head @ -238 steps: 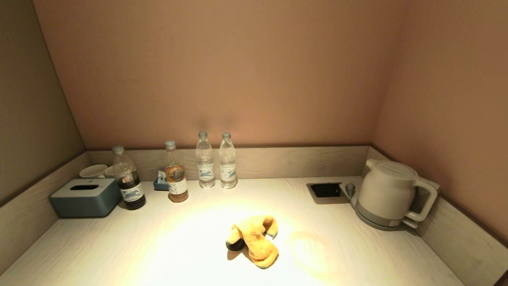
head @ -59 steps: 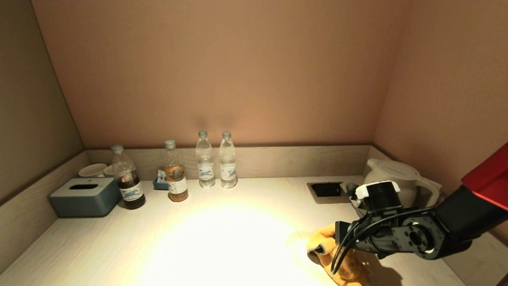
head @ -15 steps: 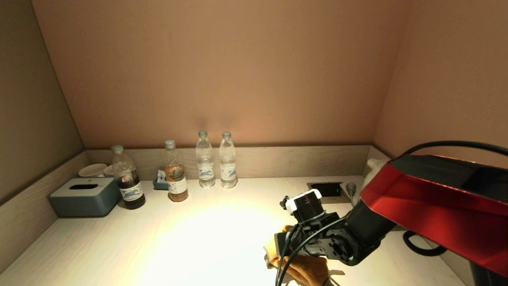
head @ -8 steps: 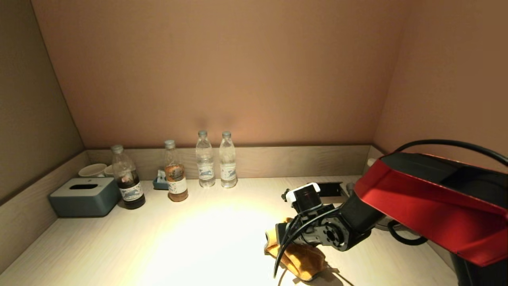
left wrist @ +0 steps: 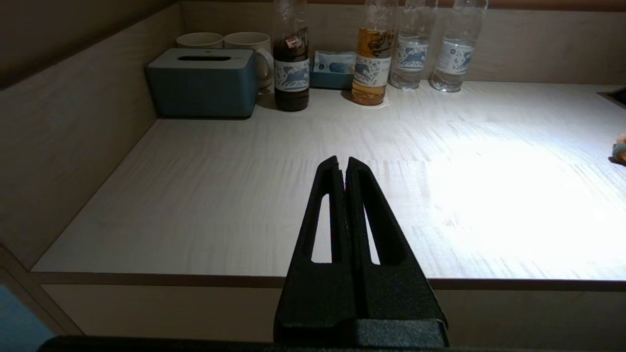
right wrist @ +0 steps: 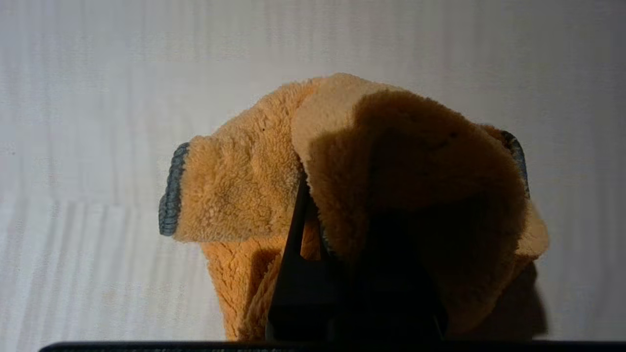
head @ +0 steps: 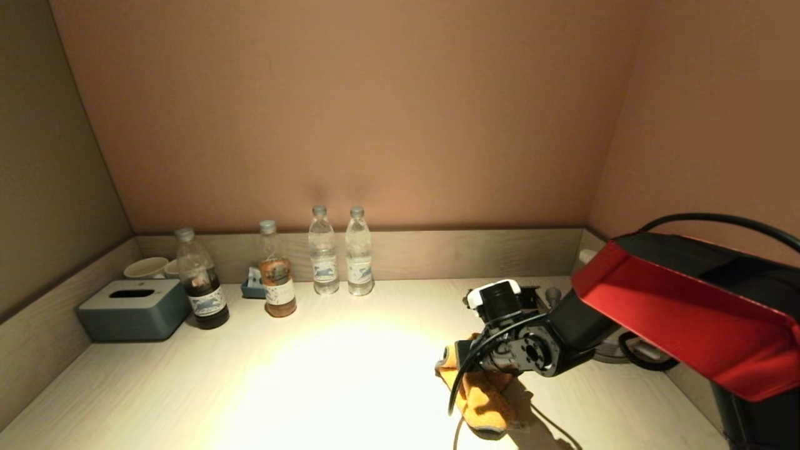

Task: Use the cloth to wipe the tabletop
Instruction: Sweep the stains on the table

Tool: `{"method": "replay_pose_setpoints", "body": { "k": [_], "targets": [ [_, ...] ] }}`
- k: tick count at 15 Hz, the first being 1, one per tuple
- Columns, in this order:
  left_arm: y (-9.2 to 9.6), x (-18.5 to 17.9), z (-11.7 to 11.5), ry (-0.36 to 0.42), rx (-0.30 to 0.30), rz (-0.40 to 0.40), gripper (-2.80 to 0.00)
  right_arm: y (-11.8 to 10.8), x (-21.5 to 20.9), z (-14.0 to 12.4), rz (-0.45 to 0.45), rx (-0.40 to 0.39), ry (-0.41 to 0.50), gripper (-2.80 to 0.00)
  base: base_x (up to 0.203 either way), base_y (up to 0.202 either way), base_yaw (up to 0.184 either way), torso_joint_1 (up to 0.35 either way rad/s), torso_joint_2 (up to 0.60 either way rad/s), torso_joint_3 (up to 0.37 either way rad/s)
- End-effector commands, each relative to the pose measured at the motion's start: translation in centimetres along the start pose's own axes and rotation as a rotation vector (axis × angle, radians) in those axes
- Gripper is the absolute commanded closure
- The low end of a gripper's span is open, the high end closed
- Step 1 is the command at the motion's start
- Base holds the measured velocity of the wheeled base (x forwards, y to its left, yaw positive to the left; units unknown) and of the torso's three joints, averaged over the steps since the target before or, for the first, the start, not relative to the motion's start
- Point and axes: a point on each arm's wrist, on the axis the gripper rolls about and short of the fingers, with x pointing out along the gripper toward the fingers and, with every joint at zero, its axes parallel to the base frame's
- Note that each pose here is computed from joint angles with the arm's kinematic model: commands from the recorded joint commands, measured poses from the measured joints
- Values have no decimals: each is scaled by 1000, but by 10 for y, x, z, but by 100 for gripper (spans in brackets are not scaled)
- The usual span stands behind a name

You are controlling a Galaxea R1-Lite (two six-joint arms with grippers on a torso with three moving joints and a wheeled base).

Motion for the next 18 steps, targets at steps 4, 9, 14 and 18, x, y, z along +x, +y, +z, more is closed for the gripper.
{"method": "replay_pose_setpoints", "body": {
  "k": [4,9,14,18],
  "targets": [
    [0,0,0,2,-1,0,0,-31,-15,11,-61,66,-3,0,0,0,0,0,0,0],
    [0,0,0,2,-1,0,0,-42,-24,-1,-84,84,35,0,0,0,0,0,0,0],
    [0,0,0,2,-1,0,0,-43,-46,-15,-85,84,54,0,0,0,0,0,0,0],
    [0,0,0,2,-1,0,0,-46,-58,-35,-78,90,87,0,0,0,0,0,0,0]
  ]
}}
